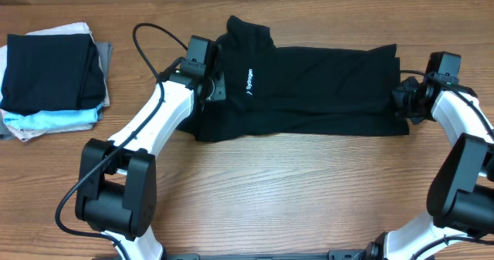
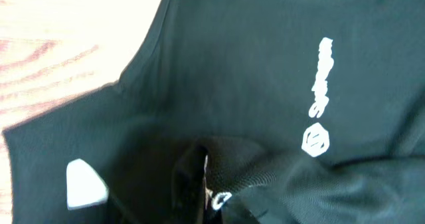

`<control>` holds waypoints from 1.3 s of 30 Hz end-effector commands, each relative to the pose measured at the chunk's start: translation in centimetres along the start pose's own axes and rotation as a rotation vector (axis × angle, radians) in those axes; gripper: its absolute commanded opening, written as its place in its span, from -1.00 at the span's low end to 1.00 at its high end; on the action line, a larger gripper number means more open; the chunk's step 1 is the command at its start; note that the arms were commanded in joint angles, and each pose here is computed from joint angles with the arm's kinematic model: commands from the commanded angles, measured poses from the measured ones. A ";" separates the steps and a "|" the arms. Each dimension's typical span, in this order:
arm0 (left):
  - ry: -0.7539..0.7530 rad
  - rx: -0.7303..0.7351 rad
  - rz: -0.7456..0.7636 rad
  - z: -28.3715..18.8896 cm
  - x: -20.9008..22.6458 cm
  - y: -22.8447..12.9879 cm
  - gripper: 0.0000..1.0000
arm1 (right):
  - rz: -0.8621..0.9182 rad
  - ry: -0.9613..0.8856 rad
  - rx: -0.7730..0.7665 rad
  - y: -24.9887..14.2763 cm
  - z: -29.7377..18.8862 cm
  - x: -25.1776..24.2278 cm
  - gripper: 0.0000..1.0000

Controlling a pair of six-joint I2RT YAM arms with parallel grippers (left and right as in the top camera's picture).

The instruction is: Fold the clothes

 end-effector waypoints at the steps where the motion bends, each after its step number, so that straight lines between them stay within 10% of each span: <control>1: -0.013 -0.069 0.019 -0.3 -0.7 1.3 -0.35 | -0.019 0.048 -0.039 0.8 -0.3 0.9 0.10; 5: -0.037 -0.126 0.017 -0.9 -1.2 2.7 -0.26 | -0.026 0.092 -0.083 1.5 -0.4 1.5 0.57; 12: -0.051 -0.173 0.078 -7.5 -2.7 7.2 -0.07 | -0.234 0.321 -0.030 2.8 -3.2 4.0 0.53; 16: -0.080 -0.036 0.092 -10.3 -3.2 6.5 -0.92 | -0.279 0.304 0.074 2.4 -6.1 4.7 -0.12; 21: -0.167 0.216 0.102 -8.8 -3.9 3.0 -0.92 | -0.324 0.235 0.241 -0.6 -6.6 4.8 -0.92; 39: -0.031 0.579 0.123 0.8 -3.2 -4.2 -0.92 | -0.478 0.119 0.278 -7.8 -1.0 4.6 -0.92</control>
Point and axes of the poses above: each gripper's point midway between its finger pads, its own z axis out along the fingers, its own x axis along the line the jaws close on, y = z × x, the point moved 10 cm from there along -z, back along the fingers, and after that the axes turned 2 degrees about -z, right-handed, at the moved point
